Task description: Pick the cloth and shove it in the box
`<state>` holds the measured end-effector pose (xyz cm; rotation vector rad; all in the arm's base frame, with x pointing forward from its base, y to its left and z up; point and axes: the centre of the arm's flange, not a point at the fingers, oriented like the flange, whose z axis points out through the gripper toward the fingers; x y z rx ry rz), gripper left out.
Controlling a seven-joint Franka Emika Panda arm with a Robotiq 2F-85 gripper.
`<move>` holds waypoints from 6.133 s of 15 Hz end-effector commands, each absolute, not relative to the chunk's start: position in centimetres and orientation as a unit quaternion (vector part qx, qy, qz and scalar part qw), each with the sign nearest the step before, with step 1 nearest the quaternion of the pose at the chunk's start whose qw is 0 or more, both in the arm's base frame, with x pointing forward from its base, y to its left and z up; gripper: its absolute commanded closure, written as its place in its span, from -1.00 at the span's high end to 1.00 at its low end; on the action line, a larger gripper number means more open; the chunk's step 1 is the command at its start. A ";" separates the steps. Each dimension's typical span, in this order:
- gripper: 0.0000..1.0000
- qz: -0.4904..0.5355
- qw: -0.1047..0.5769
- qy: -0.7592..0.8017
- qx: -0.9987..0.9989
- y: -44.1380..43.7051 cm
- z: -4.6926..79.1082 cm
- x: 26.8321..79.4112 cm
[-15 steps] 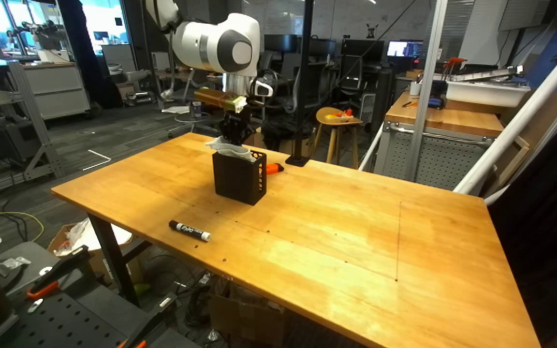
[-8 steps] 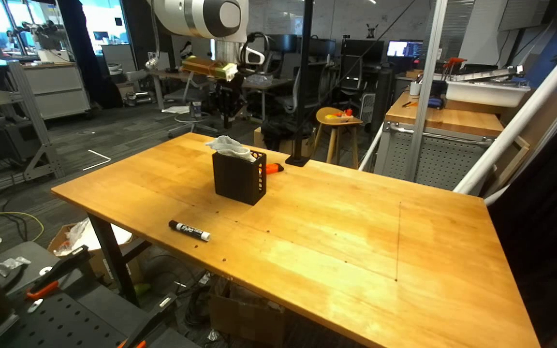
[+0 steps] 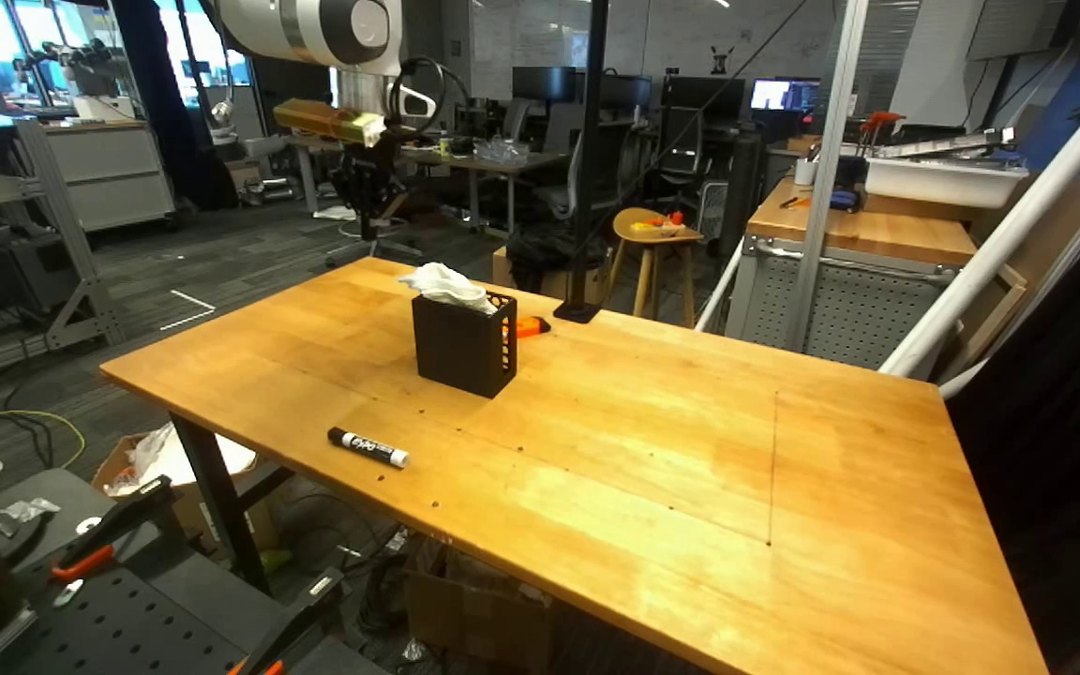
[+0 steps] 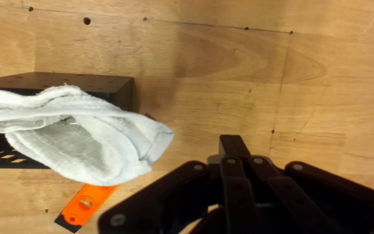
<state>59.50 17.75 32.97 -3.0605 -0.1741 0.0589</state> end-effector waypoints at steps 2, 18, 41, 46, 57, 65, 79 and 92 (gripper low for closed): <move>-1.00 0.028 0.030 -0.086 -0.995 19.7 31.7 58.8; -1.00 0.056 -0.014 -0.146 -0.988 18.2 24.7 61.8; -1.00 -0.021 -0.081 -0.219 -0.972 14.8 28.9 61.7; -1.00 -0.016 -0.084 -0.215 -0.973 14.2 28.4 61.5; -1.00 -0.002 -0.109 -0.194 -0.975 11.2 27.0 60.8; -1.00 -0.007 -0.115 -0.180 -0.977 10.3 28.0 60.8; -1.00 0.010 -0.117 -0.118 -0.986 6.5 26.9 60.2; -1.00 0.052 -0.066 -0.081 -0.993 5.4 21.0 59.2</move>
